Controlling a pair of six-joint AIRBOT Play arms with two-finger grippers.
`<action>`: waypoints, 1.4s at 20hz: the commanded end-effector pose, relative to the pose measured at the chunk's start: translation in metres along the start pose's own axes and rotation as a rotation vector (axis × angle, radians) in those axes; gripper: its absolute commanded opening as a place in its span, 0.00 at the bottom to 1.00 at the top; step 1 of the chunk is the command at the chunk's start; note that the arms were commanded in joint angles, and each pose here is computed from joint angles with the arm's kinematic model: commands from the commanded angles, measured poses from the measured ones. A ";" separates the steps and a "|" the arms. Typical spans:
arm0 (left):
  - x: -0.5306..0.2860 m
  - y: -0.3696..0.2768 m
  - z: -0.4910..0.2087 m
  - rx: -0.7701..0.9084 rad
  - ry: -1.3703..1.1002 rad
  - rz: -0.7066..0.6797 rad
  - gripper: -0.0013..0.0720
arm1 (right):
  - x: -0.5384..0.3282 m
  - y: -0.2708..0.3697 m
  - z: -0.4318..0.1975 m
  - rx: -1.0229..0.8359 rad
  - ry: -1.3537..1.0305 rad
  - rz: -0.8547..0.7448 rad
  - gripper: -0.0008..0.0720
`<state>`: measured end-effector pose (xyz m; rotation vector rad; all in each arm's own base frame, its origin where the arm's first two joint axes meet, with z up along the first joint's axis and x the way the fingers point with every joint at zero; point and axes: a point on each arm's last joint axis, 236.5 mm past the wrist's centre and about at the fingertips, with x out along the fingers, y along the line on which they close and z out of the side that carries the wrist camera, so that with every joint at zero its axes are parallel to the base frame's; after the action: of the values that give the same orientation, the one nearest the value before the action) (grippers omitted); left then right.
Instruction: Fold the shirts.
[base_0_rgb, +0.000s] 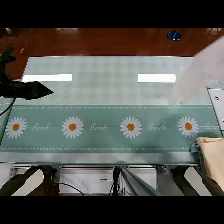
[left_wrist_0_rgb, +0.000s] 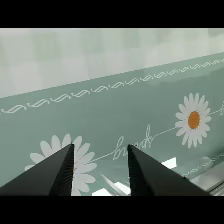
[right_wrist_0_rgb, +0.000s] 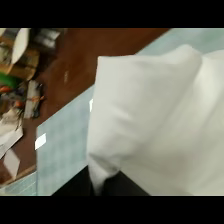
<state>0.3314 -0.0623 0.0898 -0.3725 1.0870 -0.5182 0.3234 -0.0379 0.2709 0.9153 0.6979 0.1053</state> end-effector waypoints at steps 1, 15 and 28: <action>0.000 -0.013 -0.002 -0.022 0.009 -0.055 0.58 | -0.066 -0.067 -0.016 0.142 -0.009 -0.266 0.04; 0.001 -0.020 0.003 -0.028 -0.008 -0.089 0.58 | -0.191 -0.218 -0.050 0.283 0.006 -0.954 0.04; 0.036 0.018 0.015 -0.096 0.004 -0.073 0.58 | -0.253 -0.297 -0.173 0.585 0.394 -1.404 0.04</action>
<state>0.3510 -0.0791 0.0655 -0.4816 1.1278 -0.5753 0.0016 -0.2091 0.1313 0.7600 1.4447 -1.1815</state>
